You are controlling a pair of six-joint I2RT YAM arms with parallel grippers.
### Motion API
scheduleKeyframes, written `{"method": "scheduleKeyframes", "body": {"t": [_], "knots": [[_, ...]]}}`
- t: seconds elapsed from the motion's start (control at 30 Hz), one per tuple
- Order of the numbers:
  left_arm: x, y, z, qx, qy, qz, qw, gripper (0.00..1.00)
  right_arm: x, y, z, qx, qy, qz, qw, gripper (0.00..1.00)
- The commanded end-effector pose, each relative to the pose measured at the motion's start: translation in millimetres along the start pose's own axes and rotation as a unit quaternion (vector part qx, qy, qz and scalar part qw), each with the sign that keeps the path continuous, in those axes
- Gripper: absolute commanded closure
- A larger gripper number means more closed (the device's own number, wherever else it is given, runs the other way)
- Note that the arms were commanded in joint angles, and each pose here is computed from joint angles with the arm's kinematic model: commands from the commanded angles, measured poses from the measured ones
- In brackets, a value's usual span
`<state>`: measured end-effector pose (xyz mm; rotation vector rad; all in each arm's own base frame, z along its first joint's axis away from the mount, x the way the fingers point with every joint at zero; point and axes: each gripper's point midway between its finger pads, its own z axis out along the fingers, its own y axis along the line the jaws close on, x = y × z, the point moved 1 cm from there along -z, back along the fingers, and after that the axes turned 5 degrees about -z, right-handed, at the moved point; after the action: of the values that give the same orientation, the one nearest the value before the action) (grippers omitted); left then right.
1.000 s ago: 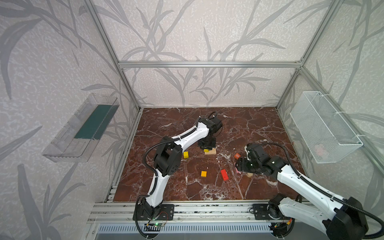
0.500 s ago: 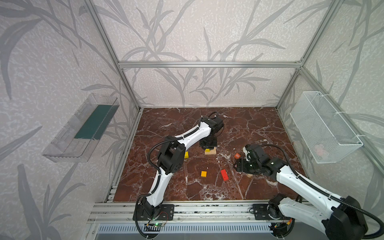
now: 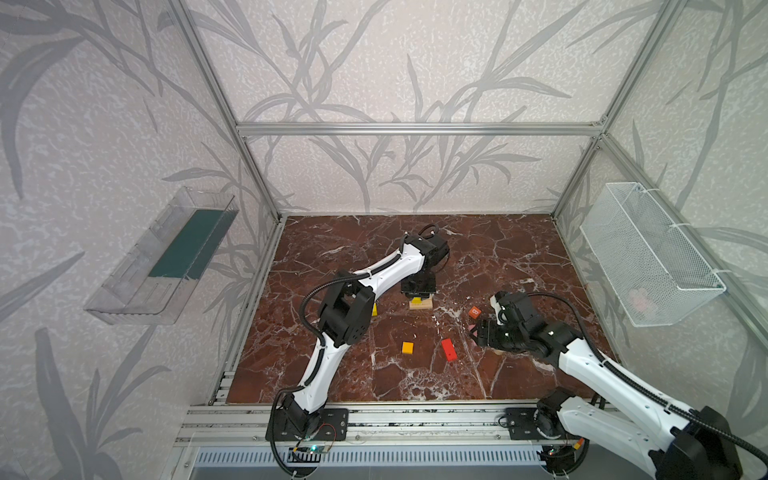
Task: Build the wood block tower
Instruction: 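Lower the yellow cube onto the paired wooden bars with the left gripper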
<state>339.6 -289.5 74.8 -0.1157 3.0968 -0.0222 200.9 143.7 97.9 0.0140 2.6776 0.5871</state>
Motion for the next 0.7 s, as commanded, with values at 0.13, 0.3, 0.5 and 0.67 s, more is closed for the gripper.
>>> {"method": "scheduleKeyframes", "body": {"t": [0.13, 0.3, 0.5, 0.67], "knots": [[1.4, 2.1, 6.4, -0.025, 0.009, 0.003, 1.0, 1.0, 1.7, -2.5, -0.5, 0.0, 0.0, 0.003, 1.0, 0.25], [0.3, 4.7, 7.9, -0.034, 0.007, 0.003, 0.999, 1.0, 2.3, -3.2, 0.2, 0.001, 0.002, 0.005, 1.0, 0.25], [0.1, 3.7, 9.2, -0.033, 0.008, 0.003, 0.999, 0.98, 2.8, -3.3, 0.3, 0.001, 0.003, 0.006, 1.0, 0.26], [0.2, 4.1, 10.0, -0.034, 0.008, 0.003, 0.999, 0.93, 3.0, -4.4, 0.2, 0.002, 0.002, 0.008, 1.0, 0.26]]}}
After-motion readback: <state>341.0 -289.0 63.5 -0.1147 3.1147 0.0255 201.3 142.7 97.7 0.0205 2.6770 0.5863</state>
